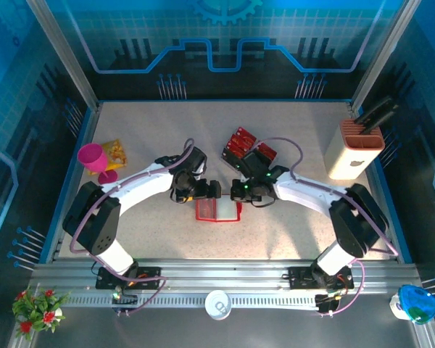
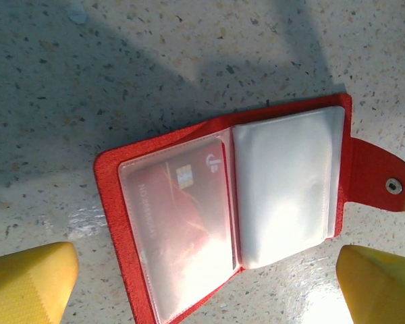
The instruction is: Put the credit cards into the card holder
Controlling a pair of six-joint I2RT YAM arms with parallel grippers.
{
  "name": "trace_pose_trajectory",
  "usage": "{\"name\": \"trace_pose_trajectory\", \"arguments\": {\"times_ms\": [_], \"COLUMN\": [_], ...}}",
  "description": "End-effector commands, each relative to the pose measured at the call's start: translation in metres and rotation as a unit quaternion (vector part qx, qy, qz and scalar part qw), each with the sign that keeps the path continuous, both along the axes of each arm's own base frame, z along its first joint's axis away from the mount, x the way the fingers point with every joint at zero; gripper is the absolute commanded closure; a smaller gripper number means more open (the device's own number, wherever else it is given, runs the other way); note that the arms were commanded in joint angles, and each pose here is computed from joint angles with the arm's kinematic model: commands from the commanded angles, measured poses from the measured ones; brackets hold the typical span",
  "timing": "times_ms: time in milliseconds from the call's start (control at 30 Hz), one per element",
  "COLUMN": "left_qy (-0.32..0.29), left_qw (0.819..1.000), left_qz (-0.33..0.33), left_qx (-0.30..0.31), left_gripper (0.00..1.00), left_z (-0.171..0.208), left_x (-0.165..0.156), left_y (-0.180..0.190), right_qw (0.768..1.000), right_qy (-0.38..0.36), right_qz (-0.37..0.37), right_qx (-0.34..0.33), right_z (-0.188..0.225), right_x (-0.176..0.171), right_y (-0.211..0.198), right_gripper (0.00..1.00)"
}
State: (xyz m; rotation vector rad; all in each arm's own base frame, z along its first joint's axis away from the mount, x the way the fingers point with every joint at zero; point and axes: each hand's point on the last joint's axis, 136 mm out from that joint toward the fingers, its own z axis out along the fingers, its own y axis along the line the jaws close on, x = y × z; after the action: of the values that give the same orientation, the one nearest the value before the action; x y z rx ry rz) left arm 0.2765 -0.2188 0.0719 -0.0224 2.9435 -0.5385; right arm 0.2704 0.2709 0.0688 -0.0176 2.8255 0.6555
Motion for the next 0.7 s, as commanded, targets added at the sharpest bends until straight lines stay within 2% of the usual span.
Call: {"name": "trace_pose_trajectory", "arguments": {"times_ms": [0,300,667], "left_qy": [0.006,0.019,0.027], "left_qw": [1.0,1.0,0.999], "left_qz": [-0.007,-0.02,-0.031], "left_qx": [-0.004,0.013,0.023], "left_gripper": [0.01,0.01,0.01], "left_z": [-0.004,-0.024,-0.038], "left_x": [-0.006,-0.013,-0.017], "left_y": [-0.005,-0.005,-0.004], "right_qw": [1.0,1.0,0.999], "right_qy": [0.014,0.021,0.033], "right_qz": [-0.003,-0.003,0.006], "right_qx": [0.009,-0.017,-0.039], "right_z": [-0.012,-0.036,-0.051], "right_x": [0.003,0.016,0.011], "right_y": [0.02,0.006,-0.009], "right_gripper": [0.92,0.95,0.96]}}
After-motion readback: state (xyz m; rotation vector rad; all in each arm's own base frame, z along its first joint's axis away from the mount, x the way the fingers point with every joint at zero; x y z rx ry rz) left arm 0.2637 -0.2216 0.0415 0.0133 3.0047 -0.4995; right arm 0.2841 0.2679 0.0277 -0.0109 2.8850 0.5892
